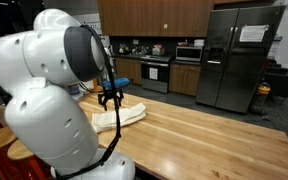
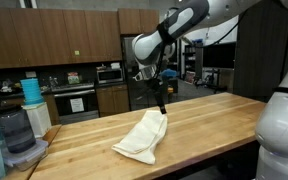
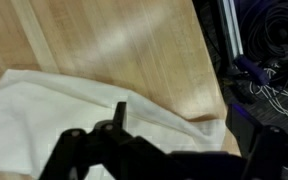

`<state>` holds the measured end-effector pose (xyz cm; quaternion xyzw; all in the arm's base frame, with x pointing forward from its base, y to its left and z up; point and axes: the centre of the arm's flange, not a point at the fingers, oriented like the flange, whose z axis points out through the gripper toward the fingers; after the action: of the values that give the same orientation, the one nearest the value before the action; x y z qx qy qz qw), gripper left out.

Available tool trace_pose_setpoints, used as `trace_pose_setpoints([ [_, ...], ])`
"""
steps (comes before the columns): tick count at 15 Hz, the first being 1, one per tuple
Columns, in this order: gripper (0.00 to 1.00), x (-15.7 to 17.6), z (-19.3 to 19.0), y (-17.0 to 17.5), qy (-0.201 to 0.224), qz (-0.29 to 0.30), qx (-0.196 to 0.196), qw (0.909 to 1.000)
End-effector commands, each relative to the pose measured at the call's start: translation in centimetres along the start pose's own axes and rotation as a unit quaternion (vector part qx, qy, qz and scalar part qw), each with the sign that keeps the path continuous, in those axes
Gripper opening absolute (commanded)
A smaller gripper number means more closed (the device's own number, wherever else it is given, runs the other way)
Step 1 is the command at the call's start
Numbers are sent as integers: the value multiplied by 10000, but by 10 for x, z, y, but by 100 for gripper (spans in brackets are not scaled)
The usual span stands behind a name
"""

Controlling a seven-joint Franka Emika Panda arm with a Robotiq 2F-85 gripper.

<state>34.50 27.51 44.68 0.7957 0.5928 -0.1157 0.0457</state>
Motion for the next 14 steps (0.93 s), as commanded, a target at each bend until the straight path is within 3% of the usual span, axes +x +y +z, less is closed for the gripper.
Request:
trace_pose_setpoints([
  [1, 100, -9, 1, 0, -11, -3, -48, 10000],
  [7, 100, -19, 6, -2, 75, -75, -93, 9999],
  [14, 100, 28, 28, -22, 601, -1124, -140, 9917],
])
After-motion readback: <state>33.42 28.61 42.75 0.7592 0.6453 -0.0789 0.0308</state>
